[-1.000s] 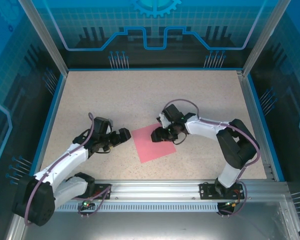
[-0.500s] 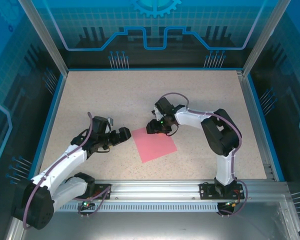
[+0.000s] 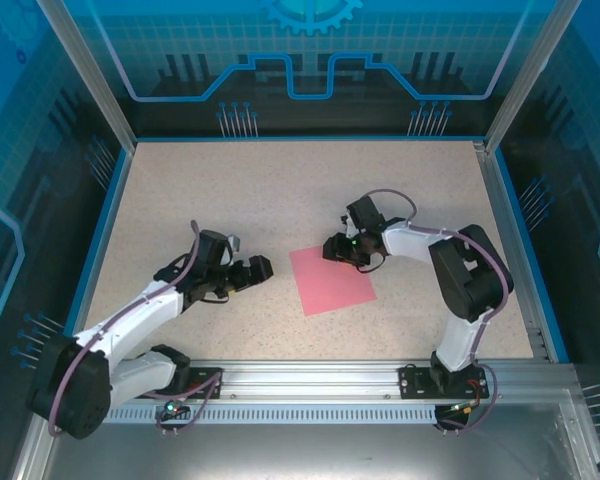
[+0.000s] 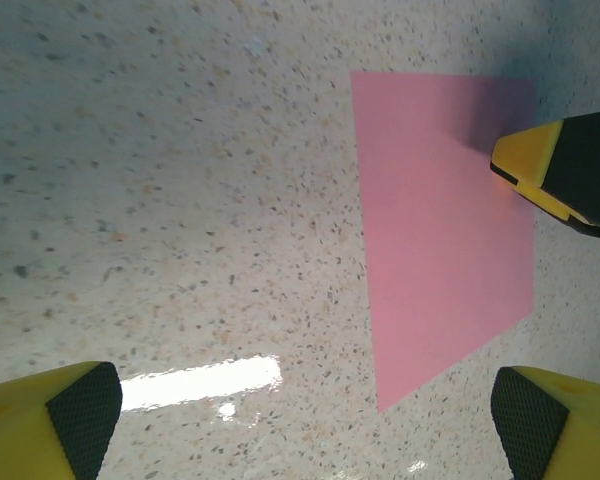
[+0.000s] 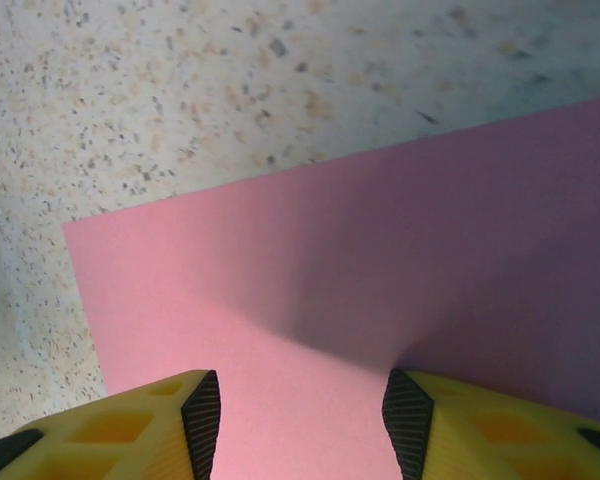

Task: Fold a paper plane with a square sheet of paper (pick it up from the middle)
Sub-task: Move the square sheet of paper to the center of the table.

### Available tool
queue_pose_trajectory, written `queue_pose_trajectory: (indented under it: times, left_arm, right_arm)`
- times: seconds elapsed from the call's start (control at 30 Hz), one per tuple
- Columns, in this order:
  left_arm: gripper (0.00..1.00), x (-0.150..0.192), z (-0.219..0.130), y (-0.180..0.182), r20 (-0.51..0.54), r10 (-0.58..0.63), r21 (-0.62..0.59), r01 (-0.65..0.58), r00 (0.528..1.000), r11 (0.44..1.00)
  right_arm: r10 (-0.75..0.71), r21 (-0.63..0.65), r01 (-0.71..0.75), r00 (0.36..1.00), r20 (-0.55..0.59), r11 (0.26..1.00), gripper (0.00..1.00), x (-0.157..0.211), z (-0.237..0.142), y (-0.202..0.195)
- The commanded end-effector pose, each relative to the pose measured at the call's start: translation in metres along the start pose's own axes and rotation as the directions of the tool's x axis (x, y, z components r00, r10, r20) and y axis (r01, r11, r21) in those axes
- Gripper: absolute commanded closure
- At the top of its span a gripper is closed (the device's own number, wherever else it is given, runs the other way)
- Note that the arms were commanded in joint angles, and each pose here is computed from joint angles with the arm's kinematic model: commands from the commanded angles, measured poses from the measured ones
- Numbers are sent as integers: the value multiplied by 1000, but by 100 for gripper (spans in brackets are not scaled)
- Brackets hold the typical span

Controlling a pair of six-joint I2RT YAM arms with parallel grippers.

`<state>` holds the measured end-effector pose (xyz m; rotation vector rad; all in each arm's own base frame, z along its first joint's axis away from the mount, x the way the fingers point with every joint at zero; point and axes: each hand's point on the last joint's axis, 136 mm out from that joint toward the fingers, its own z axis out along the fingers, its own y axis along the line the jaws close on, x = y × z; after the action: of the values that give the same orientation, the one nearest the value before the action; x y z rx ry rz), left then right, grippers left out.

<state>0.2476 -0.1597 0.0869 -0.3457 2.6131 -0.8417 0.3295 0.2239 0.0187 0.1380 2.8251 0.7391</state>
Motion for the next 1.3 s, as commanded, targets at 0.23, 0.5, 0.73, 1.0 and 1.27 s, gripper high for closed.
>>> queue_pose_trajectory:
  times: [0.23,0.5,0.73,1.0,1.27]
  left_arm:
    - [2,-4,19,-29,-27,75,12,-75,997,997]
    - [2,-15,1,-20,99,109,-20,-107,989,994]
    - [1,-20,-11,-11,177,116,-47,-109,977,993]
    - [1,-17,-9,-7,160,128,-66,-119,979,991]
    - [1,-15,-6,-5,142,126,-75,-116,982,990]
  right_arm:
    - [56,156,-65,997,57,986,48,29,-16,-27]
    - [-289,394,278,957,-32,876,23,26,-67,-6]
    - [-317,452,353,936,-156,820,7,42,-60,-1]
    - [-287,408,346,937,-200,845,1,47,-34,10]
    - [-233,420,301,950,-206,856,1,47,-24,11]
